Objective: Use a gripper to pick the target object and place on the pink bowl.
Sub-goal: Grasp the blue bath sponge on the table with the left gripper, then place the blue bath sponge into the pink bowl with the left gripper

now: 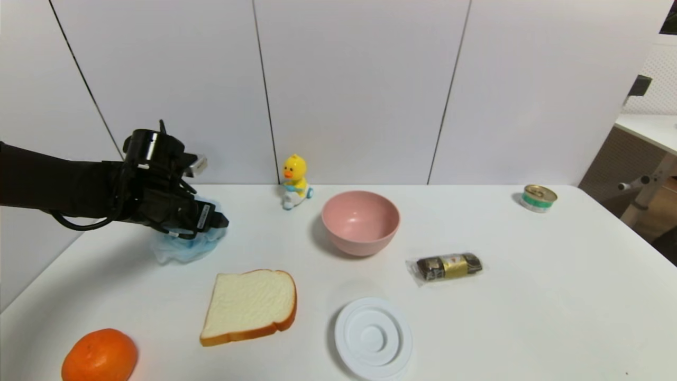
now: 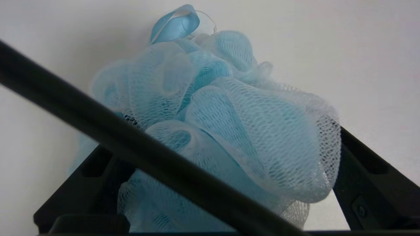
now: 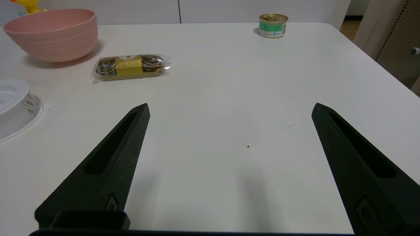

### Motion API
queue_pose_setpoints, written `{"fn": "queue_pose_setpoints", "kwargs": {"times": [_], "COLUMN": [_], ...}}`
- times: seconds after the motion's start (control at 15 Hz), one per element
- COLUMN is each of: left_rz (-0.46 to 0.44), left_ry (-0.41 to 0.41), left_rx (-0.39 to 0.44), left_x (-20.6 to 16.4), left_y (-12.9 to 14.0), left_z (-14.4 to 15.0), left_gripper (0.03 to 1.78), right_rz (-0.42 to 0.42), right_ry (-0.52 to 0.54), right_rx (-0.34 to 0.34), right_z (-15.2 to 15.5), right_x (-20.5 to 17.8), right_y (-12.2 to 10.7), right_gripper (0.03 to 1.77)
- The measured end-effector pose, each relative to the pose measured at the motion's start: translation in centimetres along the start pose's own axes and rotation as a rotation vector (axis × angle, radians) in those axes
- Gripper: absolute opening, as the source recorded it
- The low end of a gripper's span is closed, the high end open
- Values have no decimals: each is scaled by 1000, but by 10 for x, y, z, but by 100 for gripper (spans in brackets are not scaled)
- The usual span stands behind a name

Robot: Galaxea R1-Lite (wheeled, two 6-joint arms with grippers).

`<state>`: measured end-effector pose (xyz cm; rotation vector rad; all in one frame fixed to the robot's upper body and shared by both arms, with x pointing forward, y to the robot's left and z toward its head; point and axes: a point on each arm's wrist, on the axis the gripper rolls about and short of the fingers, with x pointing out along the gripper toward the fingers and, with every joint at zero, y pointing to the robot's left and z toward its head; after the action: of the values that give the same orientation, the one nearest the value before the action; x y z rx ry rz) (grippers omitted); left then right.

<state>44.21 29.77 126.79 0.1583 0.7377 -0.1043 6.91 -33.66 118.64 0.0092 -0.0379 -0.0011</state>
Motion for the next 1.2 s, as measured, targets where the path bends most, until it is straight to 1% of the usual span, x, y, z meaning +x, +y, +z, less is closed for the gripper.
{"fn": "queue_pose_setpoints", "kwargs": {"times": [0.07,0.27,0.33,0.6,0.67,0.73,1.0,1.2], "left_rz": [11,18,18,19,19,19,-5,-52], "left_ry": [6,13,14,5,-9,-27,-108,-211], "left_rx": [1,-2,-4,-4,0,5,30,59], "left_x": [1,2,1,-1,-5,-9,-41,-70], "left_y": [0,0,0,0,0,0,-10,-29], "left_z": [-1,-1,-2,0,3,7,30,52], "left_gripper": [169,122,110,71,47,30,30,30], "right_rz": [0,0,0,0,0,0,0,1], "right_ry": [0,0,0,0,0,0,0,0], "right_rx": [0,0,0,0,0,0,0,0], "right_z": [0,0,0,0,0,0,0,0], "right_x": [0,0,0,0,0,0,0,0], "right_y": [0,0,0,0,0,0,0,0], "right_gripper": [171,171,171,171,171,171,171,171]}}
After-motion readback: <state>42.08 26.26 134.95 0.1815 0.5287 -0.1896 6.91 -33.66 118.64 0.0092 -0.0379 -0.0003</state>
